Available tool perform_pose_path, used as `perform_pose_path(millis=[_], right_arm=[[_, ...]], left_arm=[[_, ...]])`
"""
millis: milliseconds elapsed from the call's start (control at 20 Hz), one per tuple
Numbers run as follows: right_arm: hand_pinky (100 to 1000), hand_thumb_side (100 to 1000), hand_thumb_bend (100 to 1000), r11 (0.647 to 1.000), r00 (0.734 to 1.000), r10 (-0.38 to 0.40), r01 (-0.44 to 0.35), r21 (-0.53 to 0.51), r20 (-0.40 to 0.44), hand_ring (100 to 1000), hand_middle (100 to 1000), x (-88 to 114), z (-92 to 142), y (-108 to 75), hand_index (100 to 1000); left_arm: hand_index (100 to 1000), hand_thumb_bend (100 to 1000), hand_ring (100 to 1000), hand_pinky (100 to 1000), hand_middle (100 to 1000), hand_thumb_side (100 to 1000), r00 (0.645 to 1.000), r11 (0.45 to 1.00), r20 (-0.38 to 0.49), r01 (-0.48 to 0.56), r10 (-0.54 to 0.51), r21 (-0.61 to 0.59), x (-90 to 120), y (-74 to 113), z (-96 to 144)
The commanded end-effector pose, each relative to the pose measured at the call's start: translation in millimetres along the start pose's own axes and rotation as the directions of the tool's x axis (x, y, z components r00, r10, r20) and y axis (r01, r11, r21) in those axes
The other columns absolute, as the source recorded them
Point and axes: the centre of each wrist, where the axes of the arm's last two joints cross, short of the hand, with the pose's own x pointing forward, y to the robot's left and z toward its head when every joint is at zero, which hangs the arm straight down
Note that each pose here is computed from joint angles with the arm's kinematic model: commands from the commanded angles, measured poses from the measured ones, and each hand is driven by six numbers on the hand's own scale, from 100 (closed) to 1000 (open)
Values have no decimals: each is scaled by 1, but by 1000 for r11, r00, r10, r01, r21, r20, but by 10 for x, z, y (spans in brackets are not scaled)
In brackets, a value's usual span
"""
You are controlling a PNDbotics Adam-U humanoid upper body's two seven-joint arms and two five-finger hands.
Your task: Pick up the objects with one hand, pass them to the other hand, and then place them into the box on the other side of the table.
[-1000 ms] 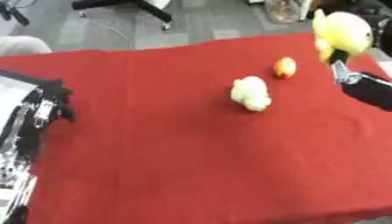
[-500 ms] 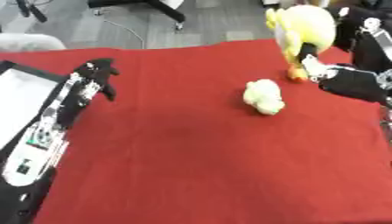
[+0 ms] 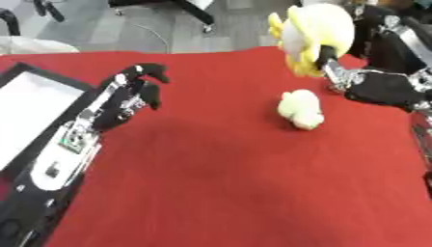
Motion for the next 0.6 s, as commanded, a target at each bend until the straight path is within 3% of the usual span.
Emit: perform_pose_path(millis=[50, 300, 600], right_arm=[[695, 100, 100, 999, 999, -37, 37, 40, -6, 616, 377, 79, -52, -10, 287], [693, 100, 100, 991, 989, -111, 117, 61, -101, 613, 379, -72, -104, -7, 289], [692, 100, 100, 987, 961, -128, 148, 62, -244, 611, 382, -382, -161, -35, 290]], left_arm=[[840, 472, 438, 445, 661, 713, 995, 999, 96, 19, -16, -36, 198, -27, -136], [846, 484, 443, 453, 668, 713, 981, 994, 190, 63, -45, -92, 365, -111, -266], [851, 493, 447, 456, 672, 709, 965, 986, 254, 97, -60, -136, 444, -245, -396]])
